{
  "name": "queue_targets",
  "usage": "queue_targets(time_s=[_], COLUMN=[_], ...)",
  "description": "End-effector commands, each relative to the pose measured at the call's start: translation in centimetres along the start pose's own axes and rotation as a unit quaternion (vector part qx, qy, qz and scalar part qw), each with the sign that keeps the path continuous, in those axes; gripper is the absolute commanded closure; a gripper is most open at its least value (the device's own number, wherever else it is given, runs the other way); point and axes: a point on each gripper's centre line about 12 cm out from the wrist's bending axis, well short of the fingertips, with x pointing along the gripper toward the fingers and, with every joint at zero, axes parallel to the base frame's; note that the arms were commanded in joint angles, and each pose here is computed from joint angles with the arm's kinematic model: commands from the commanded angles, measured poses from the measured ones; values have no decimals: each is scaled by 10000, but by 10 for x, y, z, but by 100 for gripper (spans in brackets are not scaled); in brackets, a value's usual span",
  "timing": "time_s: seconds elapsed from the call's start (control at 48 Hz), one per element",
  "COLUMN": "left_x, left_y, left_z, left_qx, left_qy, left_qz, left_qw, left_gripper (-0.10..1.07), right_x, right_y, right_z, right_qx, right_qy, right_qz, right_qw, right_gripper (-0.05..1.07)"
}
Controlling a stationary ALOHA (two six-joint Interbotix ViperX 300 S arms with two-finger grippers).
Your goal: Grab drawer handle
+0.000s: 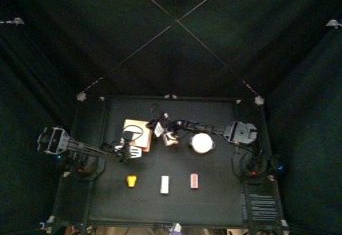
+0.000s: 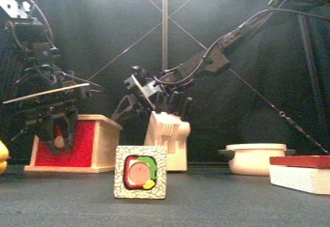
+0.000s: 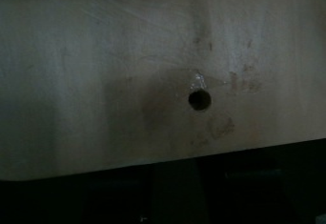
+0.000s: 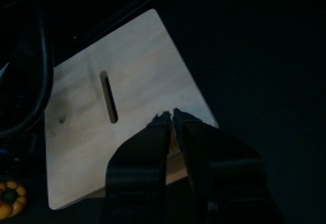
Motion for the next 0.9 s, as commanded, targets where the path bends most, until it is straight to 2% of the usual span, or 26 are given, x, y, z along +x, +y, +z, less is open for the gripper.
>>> queue_targets(time_s=[0.0, 0.875], left_x=[-1, 0], left_y=[-3, -4], left_z=[3, 2], left_qx=[-49, -31], left_qy=[-31, 14], left_qz=[-40, -93], left_qw=[10000, 10000], left_gripper=[50, 51], right_x=[-6, -5], right_y=[2, 0], right_z=[11, 5], right_qx=[-28, -21], right_qy=[-129, -56], right_qz=[19, -4], right_qw=[9999, 10000], right_gripper=[48, 48])
